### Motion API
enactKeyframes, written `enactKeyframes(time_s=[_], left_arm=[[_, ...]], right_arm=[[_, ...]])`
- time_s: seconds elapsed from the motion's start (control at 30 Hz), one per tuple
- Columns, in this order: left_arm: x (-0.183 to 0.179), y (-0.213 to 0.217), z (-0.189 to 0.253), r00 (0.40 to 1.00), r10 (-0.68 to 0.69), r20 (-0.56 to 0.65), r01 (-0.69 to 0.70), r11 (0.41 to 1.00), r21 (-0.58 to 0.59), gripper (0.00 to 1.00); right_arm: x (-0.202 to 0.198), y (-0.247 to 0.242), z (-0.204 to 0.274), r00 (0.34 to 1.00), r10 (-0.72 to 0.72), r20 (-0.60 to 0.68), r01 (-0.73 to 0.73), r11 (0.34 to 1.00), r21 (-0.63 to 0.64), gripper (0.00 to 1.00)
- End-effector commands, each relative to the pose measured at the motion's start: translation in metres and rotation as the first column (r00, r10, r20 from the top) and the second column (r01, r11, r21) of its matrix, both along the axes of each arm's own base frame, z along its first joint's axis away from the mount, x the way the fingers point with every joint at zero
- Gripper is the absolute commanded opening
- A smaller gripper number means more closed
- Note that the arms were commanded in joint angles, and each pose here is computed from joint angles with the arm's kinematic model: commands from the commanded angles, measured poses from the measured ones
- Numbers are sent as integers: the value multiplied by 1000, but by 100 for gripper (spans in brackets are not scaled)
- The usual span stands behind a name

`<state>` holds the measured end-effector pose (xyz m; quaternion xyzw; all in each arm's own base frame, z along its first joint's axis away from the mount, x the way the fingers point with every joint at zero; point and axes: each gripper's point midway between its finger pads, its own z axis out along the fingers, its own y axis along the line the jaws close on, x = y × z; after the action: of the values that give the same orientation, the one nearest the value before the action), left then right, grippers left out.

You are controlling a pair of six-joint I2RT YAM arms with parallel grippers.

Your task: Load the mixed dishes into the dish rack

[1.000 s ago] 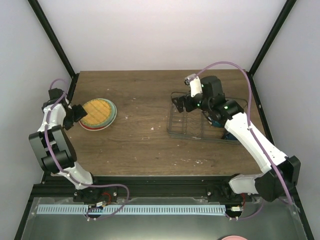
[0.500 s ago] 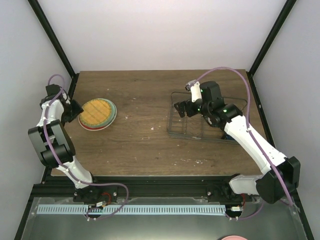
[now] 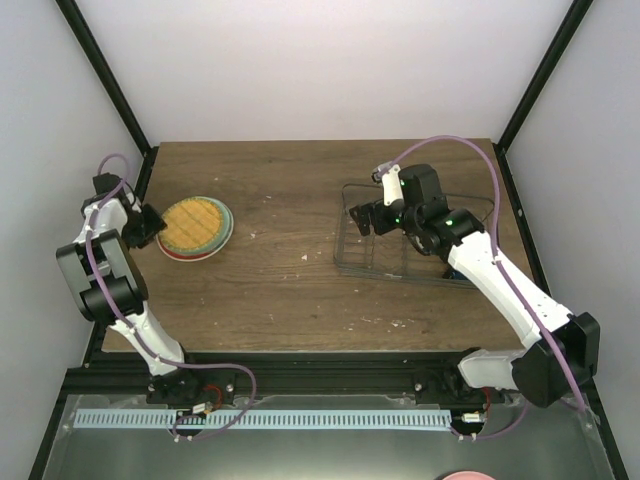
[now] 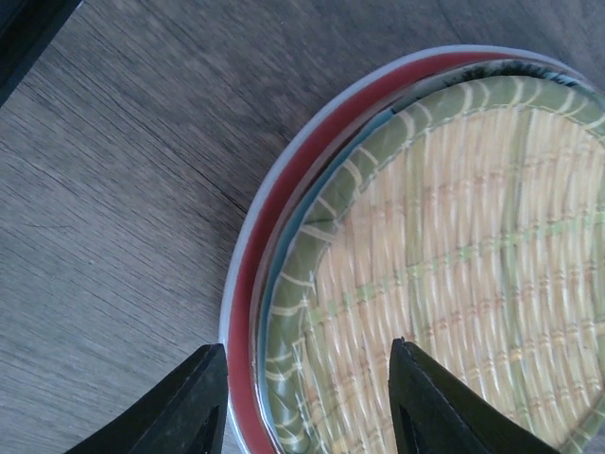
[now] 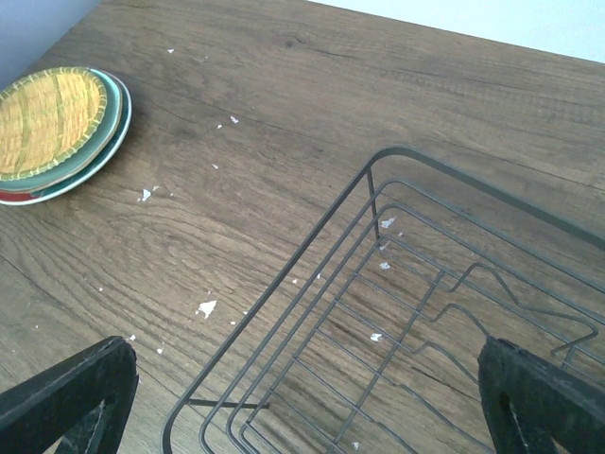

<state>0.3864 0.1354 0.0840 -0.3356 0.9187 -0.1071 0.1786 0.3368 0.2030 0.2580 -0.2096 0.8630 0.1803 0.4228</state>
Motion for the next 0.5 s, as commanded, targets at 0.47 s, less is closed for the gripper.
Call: enactKeyframes(time_s=[0.47], left_arm=[[10,-1,-22,1000,-12,29,14,997,-71,38]], right_arm=[[-2,-3,-10,998,-40,-39,40,999,-3,100]])
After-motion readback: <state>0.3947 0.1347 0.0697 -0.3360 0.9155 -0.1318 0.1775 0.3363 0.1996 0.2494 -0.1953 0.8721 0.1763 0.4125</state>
